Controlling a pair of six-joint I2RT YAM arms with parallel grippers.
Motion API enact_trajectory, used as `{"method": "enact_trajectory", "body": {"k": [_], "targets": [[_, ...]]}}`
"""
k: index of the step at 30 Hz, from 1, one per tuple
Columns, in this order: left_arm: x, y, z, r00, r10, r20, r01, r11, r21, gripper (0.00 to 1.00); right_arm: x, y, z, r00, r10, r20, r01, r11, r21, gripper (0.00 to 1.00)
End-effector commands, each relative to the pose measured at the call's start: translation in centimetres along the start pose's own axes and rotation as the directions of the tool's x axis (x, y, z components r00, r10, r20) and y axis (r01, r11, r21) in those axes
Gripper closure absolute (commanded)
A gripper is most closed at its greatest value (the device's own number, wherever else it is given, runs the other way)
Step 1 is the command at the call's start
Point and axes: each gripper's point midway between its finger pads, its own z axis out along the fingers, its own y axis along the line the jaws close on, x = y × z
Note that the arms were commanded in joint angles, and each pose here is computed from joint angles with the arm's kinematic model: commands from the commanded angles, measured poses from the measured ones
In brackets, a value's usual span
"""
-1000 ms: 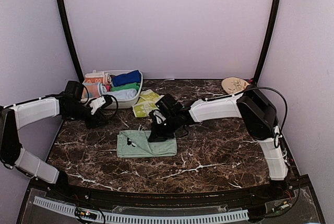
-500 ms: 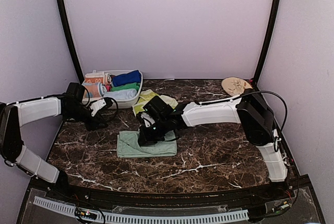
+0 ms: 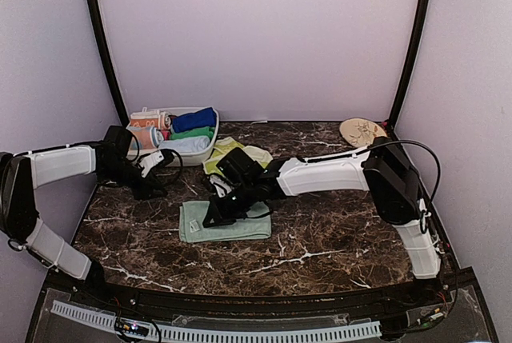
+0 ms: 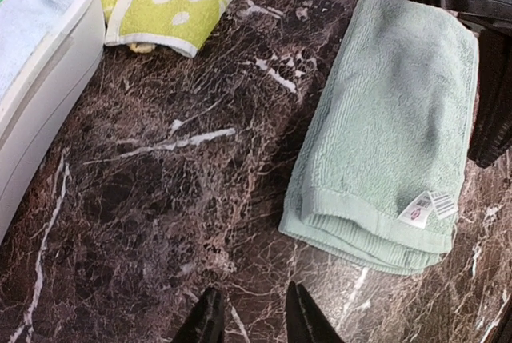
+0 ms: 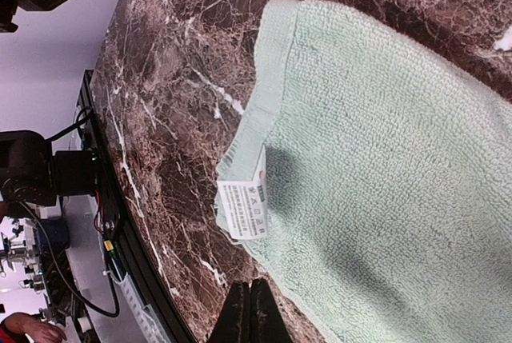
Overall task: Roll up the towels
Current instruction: Smooth out the towel at the center of the board, then rotate the towel at the center of the board.
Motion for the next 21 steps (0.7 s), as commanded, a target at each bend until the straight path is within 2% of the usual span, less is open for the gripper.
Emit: {"method": "enact_trajectory", "body": {"k": [1, 6, 11, 13, 18, 21], "targets": [[-2.2, -1.8, -0.4, 0.998, -0.026, 0.061, 0.019, 0.995, 0.1, 0.72, -3.1, -0.2, -3.2, 0.997, 0.025, 0.078, -0.019, 0.997, -0.08, 1.0], [-3.7, -5.2, 1.4, 0.997, 0.047, 0.057, -0.057, 0.983, 0.176, 0.73, -3.3, -5.9, -5.4, 0.987, 0.127, 0.096, -0.122, 0.991, -0.056, 1.0], [-2.4, -8.4, 4.8, 0.994, 0.106, -0.013, -0.1, 0.967, 0.236, 0.75, -1.8, -11.9, -6.7, 0.969, 0.216, 0.12, -0.221, 0.975, 0.024, 1.0], [-1.0, -8.1, 6.0, 0.992, 0.113, -0.057, -0.098, 0.972, 0.213, 0.76, -1.1, -13.6, -7.0, 0.963, 0.237, 0.126, -0.246, 0.968, 0.058, 1.0], [2.4, -4.3, 8.5, 0.97, 0.1, -0.222, -0.093, 0.995, 0.044, 0.84, 0.4, -14.9, -6.8, 0.959, 0.26, 0.114, -0.27, 0.959, 0.081, 1.0], [2.9, -3.1, 8.9, 0.965, 0.103, -0.242, -0.11, 0.994, -0.016, 0.84, 1.5, -15.0, -6.7, 0.956, 0.275, 0.101, -0.284, 0.955, 0.087, 1.0]]}}
